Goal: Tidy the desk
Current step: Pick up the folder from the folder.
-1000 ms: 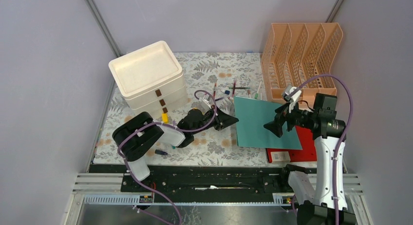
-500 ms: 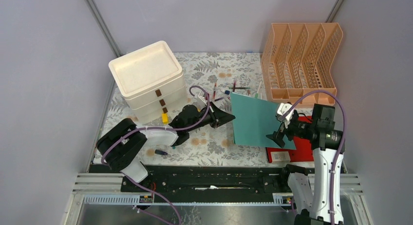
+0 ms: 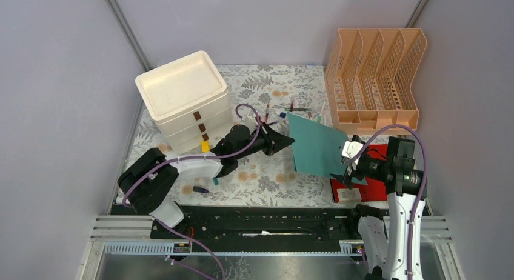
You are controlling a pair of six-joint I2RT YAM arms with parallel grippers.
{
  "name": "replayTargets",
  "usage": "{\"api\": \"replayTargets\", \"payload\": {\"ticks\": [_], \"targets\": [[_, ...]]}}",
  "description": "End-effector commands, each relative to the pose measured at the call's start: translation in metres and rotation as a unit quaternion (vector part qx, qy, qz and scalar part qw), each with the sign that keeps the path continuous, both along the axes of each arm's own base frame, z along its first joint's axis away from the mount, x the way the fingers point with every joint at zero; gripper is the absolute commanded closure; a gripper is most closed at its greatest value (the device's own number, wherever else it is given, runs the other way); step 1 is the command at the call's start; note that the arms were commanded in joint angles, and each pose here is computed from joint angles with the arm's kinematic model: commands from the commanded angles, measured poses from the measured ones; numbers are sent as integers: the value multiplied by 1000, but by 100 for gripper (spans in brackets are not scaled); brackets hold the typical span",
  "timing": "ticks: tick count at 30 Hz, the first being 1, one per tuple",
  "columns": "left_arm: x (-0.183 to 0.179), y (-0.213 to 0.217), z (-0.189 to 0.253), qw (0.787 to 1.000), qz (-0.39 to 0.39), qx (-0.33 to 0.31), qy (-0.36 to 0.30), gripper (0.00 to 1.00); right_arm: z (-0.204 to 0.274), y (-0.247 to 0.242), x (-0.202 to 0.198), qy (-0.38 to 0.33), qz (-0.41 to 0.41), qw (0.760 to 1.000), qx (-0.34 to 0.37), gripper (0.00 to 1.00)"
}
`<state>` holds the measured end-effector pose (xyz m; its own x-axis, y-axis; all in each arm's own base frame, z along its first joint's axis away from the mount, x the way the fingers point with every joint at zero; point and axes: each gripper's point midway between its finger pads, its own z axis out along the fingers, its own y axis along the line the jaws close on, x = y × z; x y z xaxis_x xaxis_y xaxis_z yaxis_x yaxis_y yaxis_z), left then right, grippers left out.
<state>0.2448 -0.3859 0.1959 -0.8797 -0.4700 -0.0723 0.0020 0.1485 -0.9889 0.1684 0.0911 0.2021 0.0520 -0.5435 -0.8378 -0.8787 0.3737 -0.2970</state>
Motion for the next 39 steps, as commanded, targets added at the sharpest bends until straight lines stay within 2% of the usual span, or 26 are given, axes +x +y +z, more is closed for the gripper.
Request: {"api": "replayTargets", "payload": {"ticks": [1,10,14,19,24,28,32,34,36,39], "targets": [[18,-14,50,997,18,-68,-8,100,3,6,1,-21,22,999,13,0],[39,-21,48,995,73,-55,26,100,-12,12,5,19,28,999,8,0],[43,-30,52,995,72,-63,37,100,-27,27,16,19,22,999,-24,0],[44,-40,59,994,65,-74,45,100,-42,31,38,2,-26,997,-76,0],[41,-37,64,994,64,-81,42,100,-45,28,56,-15,-83,992,-97,2],[40,-33,65,993,67,-84,40,100,-39,23,66,-35,-127,986,-100,18],[41,-30,67,993,68,-88,36,100,-34,20,64,-37,-133,985,-99,35],[41,-27,69,993,70,-90,29,100,-31,21,59,-33,-129,987,-94,48],[41,-25,72,993,70,-92,19,100,-29,24,54,-24,-124,989,-84,66],[39,-23,78,994,64,-93,1,100,-27,24,49,-17,-126,989,-73,83]]}}
